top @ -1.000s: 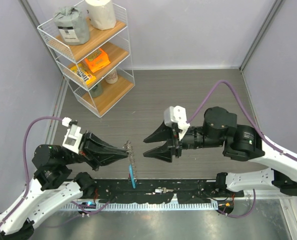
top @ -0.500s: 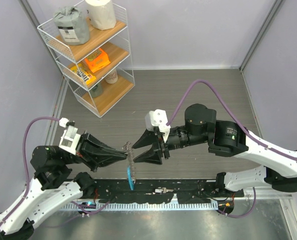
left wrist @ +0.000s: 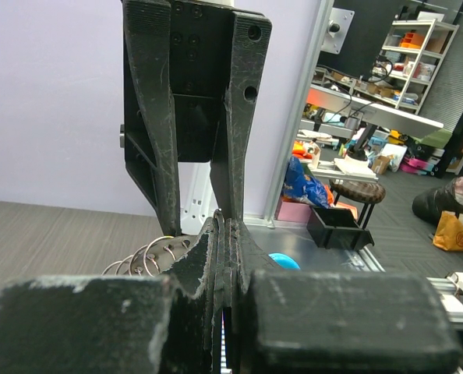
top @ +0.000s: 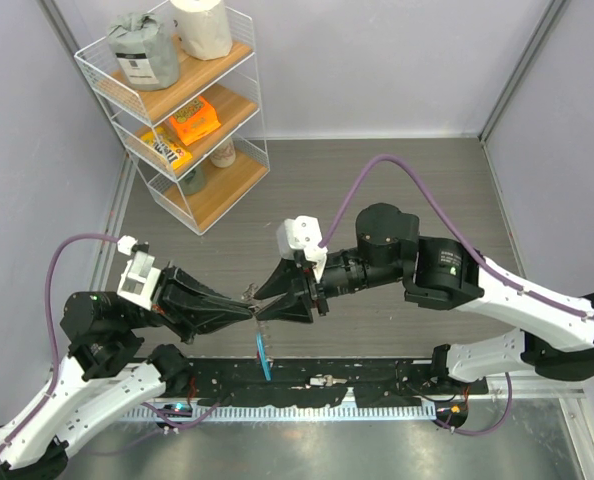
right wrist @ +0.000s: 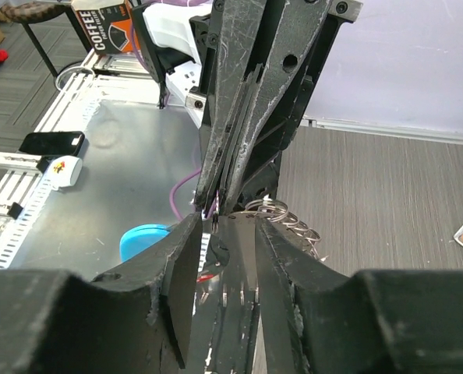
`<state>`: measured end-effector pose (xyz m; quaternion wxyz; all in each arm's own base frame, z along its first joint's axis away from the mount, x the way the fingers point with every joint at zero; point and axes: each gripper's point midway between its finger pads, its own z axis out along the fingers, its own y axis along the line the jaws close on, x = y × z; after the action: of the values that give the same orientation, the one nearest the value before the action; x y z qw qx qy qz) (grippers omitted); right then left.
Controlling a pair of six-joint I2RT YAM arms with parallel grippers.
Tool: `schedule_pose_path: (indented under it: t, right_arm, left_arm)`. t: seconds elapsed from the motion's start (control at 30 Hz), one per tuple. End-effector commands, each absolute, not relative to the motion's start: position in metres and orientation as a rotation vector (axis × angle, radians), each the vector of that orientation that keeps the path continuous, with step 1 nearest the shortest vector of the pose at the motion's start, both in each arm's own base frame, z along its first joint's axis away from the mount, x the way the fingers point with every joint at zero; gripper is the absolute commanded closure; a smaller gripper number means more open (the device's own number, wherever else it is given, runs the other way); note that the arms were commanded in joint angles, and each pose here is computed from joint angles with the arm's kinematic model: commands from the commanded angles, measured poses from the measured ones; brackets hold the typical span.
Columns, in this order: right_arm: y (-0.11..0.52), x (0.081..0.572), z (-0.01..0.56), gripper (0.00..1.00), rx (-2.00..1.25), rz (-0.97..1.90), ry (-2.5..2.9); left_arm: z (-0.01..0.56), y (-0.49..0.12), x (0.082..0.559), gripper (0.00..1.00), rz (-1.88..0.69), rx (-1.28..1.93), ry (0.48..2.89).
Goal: Put the keys on the keyring
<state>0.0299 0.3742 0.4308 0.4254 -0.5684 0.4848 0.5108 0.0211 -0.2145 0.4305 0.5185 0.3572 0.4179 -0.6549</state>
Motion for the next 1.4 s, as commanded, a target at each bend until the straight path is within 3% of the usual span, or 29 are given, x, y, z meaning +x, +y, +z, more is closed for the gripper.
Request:
schedule_pose_path:
  t: [0.0,0.1,0.2,0.43,0.67,0.83,1.37]
  right_arm:
    - [0.374,0.024,0.459,0.62,-1.392,1.316,1.123]
    - [0.375,0.022,0.46,0.69,-1.396,1.322,1.121]
    - [0.375,0.021,0.458,0.94,-1.404,1.323,1.124]
    - [0.364,0.011,0.453,0.94,-1.434,1.341,1.085]
    - [0.34,-0.012,0.431,0.94,-1.556,1.408,1.023]
    - [0.318,-0.034,0.429,0.94,-1.655,1.484,0.932]
    - [0.232,-0.109,0.429,0.94,-2.004,1.833,0.4]
  left_arm:
    - [0.451,-0.208,0.017,1.0,-1.554,0.842,0.919]
    - [0.45,-0.209,0.018,1.0,-1.552,0.843,0.921]
    - [0.451,-0.209,0.019,1.0,-1.55,0.837,0.922]
    - [0.449,-0.206,0.015,1.0,-1.545,0.851,0.915]
    - [0.442,-0.193,-0.009,0.7,-1.558,0.927,0.833]
    - [0.437,-0.187,-0.022,0.58,-1.578,0.964,0.781]
    - [0.42,-0.199,-0.017,0.55,-1.631,0.989,0.783]
